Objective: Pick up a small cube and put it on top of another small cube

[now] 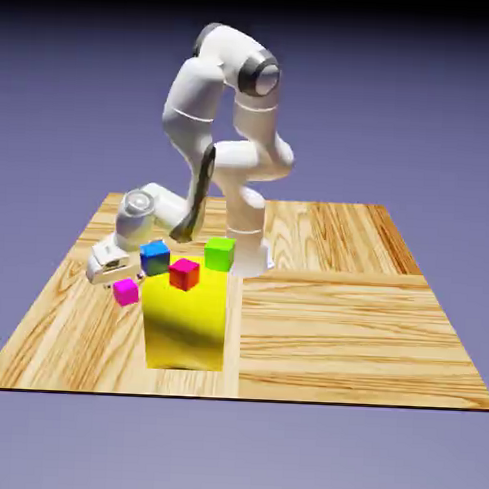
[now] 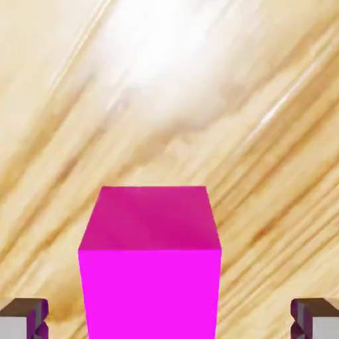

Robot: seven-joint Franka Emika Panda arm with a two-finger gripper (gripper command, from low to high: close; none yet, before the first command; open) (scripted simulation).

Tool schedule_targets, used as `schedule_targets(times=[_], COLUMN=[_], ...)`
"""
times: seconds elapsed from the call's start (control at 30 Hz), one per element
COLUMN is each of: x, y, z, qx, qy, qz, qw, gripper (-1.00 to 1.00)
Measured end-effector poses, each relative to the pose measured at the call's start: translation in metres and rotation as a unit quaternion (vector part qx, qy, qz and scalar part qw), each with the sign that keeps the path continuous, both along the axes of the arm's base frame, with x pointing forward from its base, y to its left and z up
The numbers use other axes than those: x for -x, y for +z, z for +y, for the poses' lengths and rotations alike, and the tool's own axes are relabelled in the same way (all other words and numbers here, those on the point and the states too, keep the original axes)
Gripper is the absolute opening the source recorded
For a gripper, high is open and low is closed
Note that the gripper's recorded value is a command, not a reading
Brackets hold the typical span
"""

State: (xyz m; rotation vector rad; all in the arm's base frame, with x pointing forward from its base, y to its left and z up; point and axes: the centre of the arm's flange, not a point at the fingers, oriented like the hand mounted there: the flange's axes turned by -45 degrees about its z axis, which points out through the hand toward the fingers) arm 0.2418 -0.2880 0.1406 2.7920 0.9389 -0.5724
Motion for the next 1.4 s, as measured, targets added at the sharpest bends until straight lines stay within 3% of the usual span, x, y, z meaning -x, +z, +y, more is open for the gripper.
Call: schedule_targets(times=[0.1,0.13,0.57,0.77,0.97,1.27,1.4], x=[0.007,0.007,-0.008,-0.030,-0.056,-0.090,-0.122], y=[-0.022,-0.024,0.041,0.068,0.113,0.221,0.253], z=[0.000,0.000,0.011,-0.005,-0.014,-0.013,0.051], qx=[-0.007,-0.007,-0.007,-0.039,-0.119,-0.304,-0.322], qy=[-0.002,-0.002,-0.002,-0.198,-0.379,-0.554,-0.443], qz=[0.000,0.000,0.000,-0.049,-0.098,-0.142,-0.112], qw=[1.000,1.000,1.000,0.978,0.913,0.762,0.829], gripper=[0.00,-1.00,-1.00,-1.00,-1.00,-1.00,-1.00])
